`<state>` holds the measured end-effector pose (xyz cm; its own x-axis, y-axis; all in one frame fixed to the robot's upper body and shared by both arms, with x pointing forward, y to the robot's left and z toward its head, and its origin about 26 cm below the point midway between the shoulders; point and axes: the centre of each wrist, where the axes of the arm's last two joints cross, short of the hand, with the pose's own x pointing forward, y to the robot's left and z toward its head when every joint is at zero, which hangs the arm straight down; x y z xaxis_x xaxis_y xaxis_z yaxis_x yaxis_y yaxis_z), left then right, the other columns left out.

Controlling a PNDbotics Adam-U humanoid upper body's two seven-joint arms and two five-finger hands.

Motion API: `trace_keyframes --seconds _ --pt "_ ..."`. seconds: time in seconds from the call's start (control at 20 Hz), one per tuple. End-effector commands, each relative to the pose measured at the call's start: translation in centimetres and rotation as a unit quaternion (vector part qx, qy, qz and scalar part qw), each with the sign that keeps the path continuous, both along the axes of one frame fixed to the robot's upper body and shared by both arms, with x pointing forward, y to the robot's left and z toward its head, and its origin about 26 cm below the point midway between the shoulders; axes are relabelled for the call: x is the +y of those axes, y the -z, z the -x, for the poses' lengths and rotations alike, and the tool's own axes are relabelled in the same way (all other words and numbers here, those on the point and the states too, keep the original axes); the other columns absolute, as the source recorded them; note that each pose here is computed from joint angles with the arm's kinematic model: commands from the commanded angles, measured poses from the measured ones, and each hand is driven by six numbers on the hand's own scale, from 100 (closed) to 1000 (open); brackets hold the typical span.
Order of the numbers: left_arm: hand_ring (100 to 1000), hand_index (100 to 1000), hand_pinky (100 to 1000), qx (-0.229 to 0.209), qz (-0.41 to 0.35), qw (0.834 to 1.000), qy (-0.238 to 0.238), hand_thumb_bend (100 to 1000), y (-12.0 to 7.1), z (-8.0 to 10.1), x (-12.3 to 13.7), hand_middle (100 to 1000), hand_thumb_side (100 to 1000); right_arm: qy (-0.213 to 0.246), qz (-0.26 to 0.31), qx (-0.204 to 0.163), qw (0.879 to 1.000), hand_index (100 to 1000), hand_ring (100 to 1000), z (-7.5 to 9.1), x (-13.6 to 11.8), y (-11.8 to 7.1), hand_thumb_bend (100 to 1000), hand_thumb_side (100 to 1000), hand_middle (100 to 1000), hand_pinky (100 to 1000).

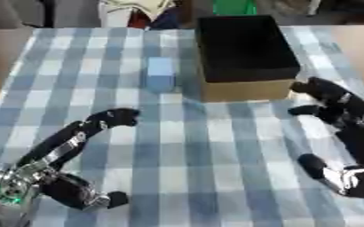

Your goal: Pick up objects on the table and place them in the box.

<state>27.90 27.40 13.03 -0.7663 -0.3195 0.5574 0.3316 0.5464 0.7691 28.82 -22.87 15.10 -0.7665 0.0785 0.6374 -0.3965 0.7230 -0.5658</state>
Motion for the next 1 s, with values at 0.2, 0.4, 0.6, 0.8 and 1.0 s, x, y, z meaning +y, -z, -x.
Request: trace_keyframes --seconds 0.2,0.4,0.6,0.8,1.0 --pt "887 947 1000 -0.038 -0.012 0.999 -0.007 624 -2.7 -0.4 0.7 932 240 -0.005 0.007 -0.012 1.000 1000 1000 0.3 -0.1 -0.7 363 282 892 798" --pt "888 949 1000 -0.074 -0.030 0.997 -0.001 652 -5.2 -0.7 1.4 932 215 -0.007 0.009 -0.009 1.000 1000 1000 0.3 -0.1 -0.5 358 285 892 798" --pt "882 946 1000 -0.098 -0.040 0.994 -0.011 672 -7.8 -1.3 2.2 929 207 -0.010 0.012 -0.006 1.000 1000 1000 0.3 0.0 -0.4 357 286 892 798" --pt "876 940 1000 -0.109 -0.040 0.993 -0.034 694 -10.1 -2.7 2.9 924 202 -0.013 0.013 -0.004 1.000 1000 1000 0.3 0.1 -0.3 353 290 892 798" --pt "868 937 1000 -0.119 -0.043 0.989 -0.074 689 -12.2 -4.9 3.8 920 225 -0.017 0.015 -0.003 1.000 1000 1000 0.3 0.2 -0.3 354 288 892 798"
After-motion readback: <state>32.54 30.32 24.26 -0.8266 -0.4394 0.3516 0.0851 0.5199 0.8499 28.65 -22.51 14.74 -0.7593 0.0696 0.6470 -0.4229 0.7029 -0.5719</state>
